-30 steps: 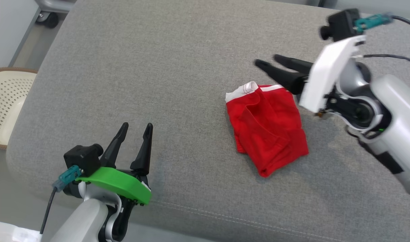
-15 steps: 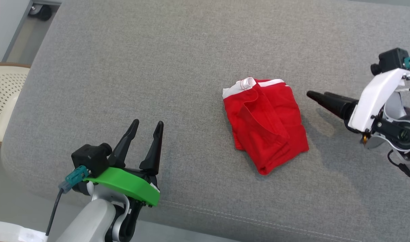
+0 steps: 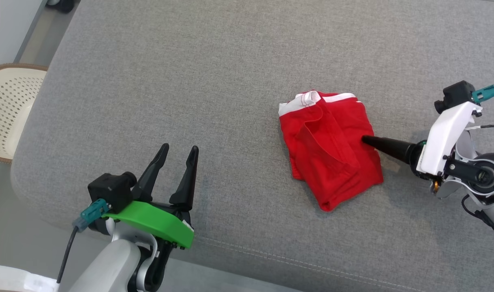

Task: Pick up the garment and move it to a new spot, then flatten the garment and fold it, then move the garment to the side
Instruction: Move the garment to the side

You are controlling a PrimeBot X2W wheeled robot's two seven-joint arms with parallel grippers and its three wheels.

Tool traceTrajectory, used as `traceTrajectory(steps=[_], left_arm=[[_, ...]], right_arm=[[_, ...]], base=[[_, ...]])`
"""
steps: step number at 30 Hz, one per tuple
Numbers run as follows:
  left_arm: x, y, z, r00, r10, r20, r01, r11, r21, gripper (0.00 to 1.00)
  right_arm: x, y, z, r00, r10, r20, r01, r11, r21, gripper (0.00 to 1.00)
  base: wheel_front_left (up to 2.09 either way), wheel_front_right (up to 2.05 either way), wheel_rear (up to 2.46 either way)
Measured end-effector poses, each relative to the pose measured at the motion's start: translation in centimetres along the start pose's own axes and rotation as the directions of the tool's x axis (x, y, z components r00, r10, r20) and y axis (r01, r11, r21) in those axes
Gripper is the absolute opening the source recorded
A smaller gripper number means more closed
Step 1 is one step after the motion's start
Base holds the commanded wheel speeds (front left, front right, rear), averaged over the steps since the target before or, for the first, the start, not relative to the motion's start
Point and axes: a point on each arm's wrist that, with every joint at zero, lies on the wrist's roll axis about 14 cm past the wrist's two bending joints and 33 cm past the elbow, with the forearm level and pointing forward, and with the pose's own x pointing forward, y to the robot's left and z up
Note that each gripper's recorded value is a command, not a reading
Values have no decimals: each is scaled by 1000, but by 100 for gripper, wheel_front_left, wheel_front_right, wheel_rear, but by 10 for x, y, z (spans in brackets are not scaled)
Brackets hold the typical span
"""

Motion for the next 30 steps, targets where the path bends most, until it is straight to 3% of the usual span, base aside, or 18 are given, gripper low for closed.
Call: traceTrajectory(steps=[4,5,6,9,17,26,30], left_arm=[[-1,1,1,1000,3,2,-3,1000,1,100],[-1,0,1,1000,2,2,-2,1000,1,100],[-1,0,1,1000,3,3,-3,1000,-1,100],[-3,-2,2,1000,5,10,-5,1000,-6,100],[-10,-1,6,1000,16,19,-16,1000,-8,100],[-15,1,18,998,22,58,-21,1000,-13,100],[-13,-2,18,998,12,61,-11,1000,-15,100]], right_arm=[[3,2,-12,998,21,-51,-21,1000,15,100],[4,3,-15,998,25,-56,-24,1000,18,90],[5,3,-17,998,25,-63,-24,1000,20,46],[7,7,-17,997,38,-66,-36,999,26,1],[6,26,-8,995,80,-61,-81,996,-19,0],[-7,72,8,986,140,-87,-155,967,-201,0],[-12,78,9,985,147,-89,-164,961,-222,0]], base=[[0,0,0],[0,0,0],[0,0,0],[0,0,0],[0,0,0],[0,0,0],[0,0,0]])
